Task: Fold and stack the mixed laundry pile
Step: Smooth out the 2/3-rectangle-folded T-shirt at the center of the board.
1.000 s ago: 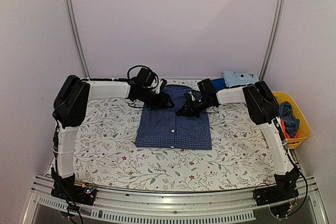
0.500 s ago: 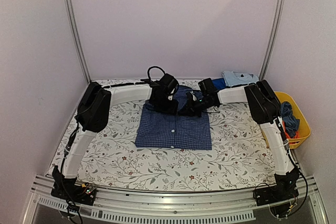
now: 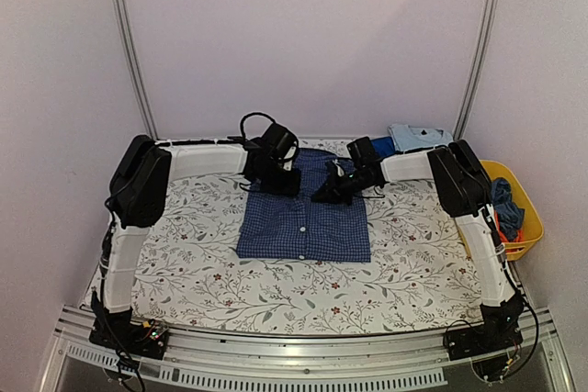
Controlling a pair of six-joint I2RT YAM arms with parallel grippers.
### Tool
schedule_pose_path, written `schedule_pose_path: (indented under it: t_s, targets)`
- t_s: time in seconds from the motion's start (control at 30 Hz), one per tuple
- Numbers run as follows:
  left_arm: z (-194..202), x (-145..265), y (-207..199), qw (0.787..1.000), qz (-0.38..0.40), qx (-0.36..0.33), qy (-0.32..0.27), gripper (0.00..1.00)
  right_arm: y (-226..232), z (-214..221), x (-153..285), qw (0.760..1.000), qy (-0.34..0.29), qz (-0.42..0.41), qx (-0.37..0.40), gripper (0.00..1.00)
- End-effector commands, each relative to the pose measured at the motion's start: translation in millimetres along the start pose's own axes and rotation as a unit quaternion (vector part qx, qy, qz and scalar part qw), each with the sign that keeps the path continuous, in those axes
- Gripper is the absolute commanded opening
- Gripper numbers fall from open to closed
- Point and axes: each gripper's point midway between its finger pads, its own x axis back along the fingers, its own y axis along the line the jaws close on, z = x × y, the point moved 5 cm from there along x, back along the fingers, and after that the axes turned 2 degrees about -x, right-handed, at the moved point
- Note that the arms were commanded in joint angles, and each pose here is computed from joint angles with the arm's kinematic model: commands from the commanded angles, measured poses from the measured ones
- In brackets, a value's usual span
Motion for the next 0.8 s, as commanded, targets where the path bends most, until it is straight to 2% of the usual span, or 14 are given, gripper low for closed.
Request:
schedule_pose_path:
  t_s: [0.0,0.1,0.3,0.37,0.5,0.57,0.67,0.77]
  targets:
    - [-27.7,25.0,-27.9,0.992,0.112,-0.005,-0.064,0.12,-5.9,1.8,0.7,1.0,-0.001,0.004,-0.003,0.01]
    - [-28.4,26.9,-37.8,0.986,0.153,-0.01,-0.068,0.0,-2.6,1.7,-0.2,1.0,0.001,-0.004,0.002,0.01]
    - [-26.5,15.0,-39.3,0.984,0.167,-0.008,-0.057,0.0,8.5,-4.2,1.4,0.999,-0.006,-0.032,0.015,0.01]
    - [-23.6,4.9,-31.6,0.987,0.155,0.005,-0.044,0.06,12.4,-6.2,2.0,0.999,-0.006,-0.037,0.016,0.01]
    - [-21.2,-5.7,-2.7,0.991,0.125,0.048,-0.029,0.26,21.0,-10.5,13.5,0.999,-0.02,-0.031,0.023,0.03]
    - [-23.8,-5.7,10.3,0.991,0.118,0.059,-0.032,0.31,25.7,-13.8,25.1,0.999,-0.035,-0.021,0.027,0.06]
    - [-34.3,2.9,20.0,0.988,0.134,0.059,-0.046,0.38,33.3,-20.3,49.5,0.998,-0.06,-0.01,0.034,0.1]
    - [-52.2,31.0,23.5,0.981,0.169,0.051,-0.086,0.49,43.0,-24.6,74.7,0.996,-0.081,-0.004,0.047,0.13]
